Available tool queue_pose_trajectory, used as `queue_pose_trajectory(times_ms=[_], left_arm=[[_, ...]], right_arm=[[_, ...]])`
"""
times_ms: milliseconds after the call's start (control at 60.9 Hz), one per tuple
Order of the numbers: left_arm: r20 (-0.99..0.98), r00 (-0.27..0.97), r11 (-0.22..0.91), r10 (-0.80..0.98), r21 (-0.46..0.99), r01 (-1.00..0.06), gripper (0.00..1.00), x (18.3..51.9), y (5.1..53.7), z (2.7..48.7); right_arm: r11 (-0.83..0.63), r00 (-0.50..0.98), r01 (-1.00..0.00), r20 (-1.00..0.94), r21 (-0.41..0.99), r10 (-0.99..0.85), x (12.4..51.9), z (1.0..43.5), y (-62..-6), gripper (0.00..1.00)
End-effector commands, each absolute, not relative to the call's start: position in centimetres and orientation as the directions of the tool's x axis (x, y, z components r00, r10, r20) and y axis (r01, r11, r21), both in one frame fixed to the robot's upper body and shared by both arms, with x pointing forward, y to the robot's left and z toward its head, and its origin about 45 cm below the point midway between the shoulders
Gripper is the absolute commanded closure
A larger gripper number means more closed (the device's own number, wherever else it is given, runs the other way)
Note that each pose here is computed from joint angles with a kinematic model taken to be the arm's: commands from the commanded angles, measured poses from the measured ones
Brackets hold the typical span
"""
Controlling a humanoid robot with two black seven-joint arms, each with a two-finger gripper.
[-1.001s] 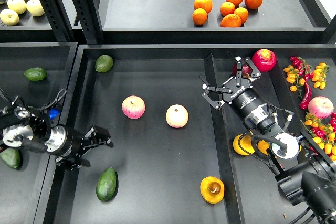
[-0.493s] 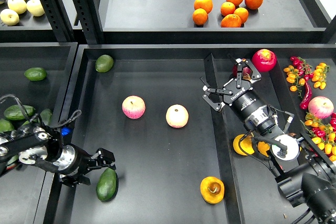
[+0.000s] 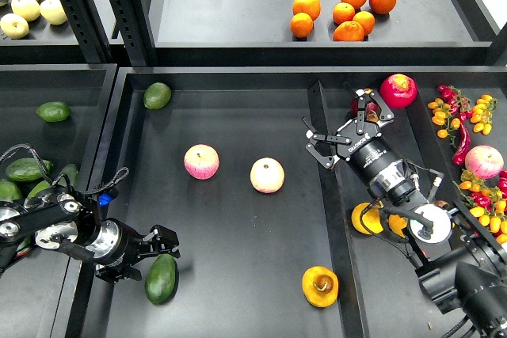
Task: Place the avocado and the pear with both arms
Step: 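Lower the left gripper onto the green avocado and close it, then carry the avocado into the avocado bin and open the left gripper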
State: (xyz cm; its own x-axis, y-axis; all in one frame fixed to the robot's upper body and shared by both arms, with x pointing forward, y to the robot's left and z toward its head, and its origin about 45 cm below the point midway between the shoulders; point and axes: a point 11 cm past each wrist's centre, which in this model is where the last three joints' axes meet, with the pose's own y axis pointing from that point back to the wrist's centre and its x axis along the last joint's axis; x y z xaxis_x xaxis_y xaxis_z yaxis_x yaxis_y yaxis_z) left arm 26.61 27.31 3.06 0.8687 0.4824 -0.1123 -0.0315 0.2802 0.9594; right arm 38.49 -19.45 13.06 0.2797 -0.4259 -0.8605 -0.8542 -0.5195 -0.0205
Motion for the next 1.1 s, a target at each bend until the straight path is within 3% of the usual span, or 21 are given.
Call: queue_pose_trajectory(times_ms=[0, 657, 1084], left_arm=[[-0.121, 0.871, 0.279, 0.477, 0.960, -0.020, 0.02, 26.3, 27.0, 2.7], [-0.111, 0.881, 0.244, 0.460, 0.970, -0.006, 0.06, 25.8, 27.0, 1.6], [-0.109, 0.881, 0.252, 0.460, 0.968, -0.012, 0.47, 25.9, 26.7, 1.6]], right_arm=[[-0.519, 0.280, -0.854, -0.861, -0.021, -0.425, 38.5, 13.1, -19.4, 0.01], [-0.519, 0.279, -0.854, -0.861, -0.021, -0.425, 38.5, 13.1, -19.4, 0.01], [-0.519, 0.279, -0.854, -0.861, -0.021, -0.425, 38.5, 13.1, -19.4, 0.01]])
